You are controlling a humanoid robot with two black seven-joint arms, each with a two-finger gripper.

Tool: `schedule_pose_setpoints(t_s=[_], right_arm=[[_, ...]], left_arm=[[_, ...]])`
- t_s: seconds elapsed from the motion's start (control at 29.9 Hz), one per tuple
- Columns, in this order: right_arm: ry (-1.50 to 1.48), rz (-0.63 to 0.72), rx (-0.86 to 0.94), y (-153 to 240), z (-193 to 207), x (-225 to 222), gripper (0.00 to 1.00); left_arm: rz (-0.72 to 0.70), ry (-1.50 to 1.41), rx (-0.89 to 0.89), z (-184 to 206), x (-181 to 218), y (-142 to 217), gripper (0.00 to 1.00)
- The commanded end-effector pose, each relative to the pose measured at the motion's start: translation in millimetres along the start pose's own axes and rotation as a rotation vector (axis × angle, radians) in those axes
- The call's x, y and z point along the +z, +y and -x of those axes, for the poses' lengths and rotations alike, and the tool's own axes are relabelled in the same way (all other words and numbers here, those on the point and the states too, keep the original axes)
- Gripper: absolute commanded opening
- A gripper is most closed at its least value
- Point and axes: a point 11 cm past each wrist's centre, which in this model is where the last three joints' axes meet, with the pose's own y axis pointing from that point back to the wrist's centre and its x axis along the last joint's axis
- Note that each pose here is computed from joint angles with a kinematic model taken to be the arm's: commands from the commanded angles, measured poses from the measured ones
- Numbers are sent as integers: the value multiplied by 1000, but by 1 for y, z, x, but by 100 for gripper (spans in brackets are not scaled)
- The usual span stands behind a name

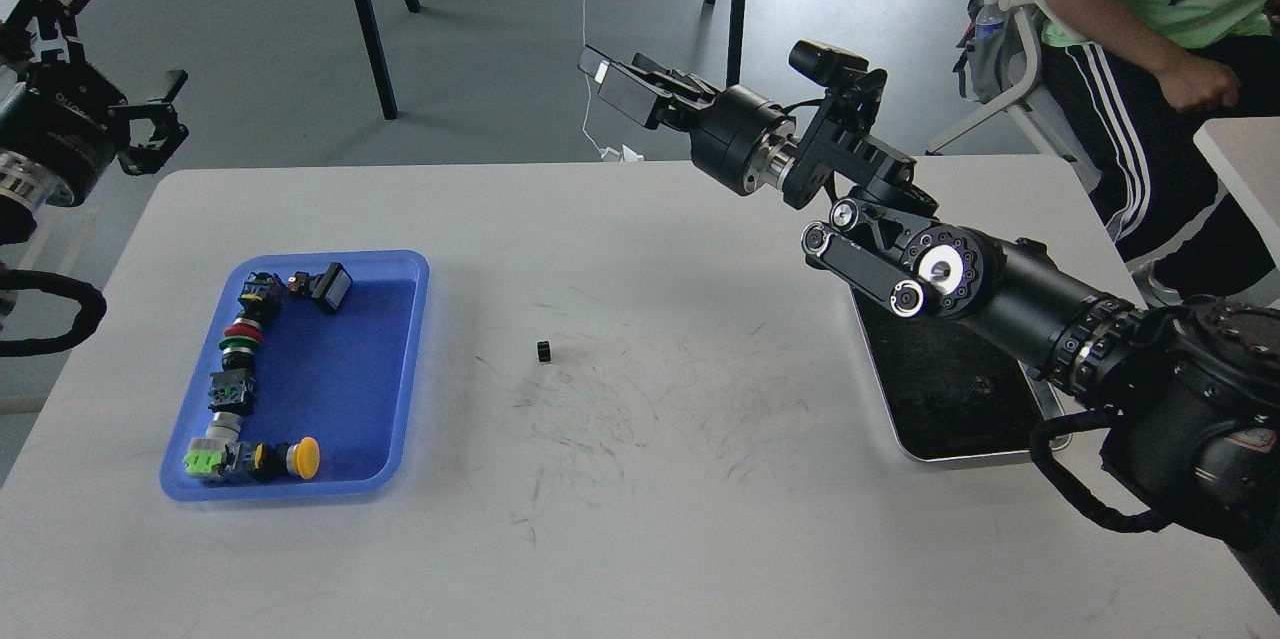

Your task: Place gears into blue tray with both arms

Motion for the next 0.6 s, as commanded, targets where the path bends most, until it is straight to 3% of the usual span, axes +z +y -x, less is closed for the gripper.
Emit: schedule_pose_setpoints(t_s=[0.0, 0.23, 0.37, 0.47, 0.57], right_arm=[[-89, 21, 83, -2, -18, 3, 82], [-228, 35, 202, -6, -45, 1, 83], [-256, 22, 236, -10, -57, -5, 83], [-280, 22, 257, -11, -61, -6, 83], [-304, 21, 280, -12, -66, -7, 83]], left_arm=[[-20, -53, -122, 34, 3, -13, 99], [-104, -291, -356, 99, -9, -23, 99], [-192, -438, -526, 134, -35, -10, 99], [-157, -457, -627, 165, -32, -1, 99], [-188, -497, -633, 161, -35, 10, 99]])
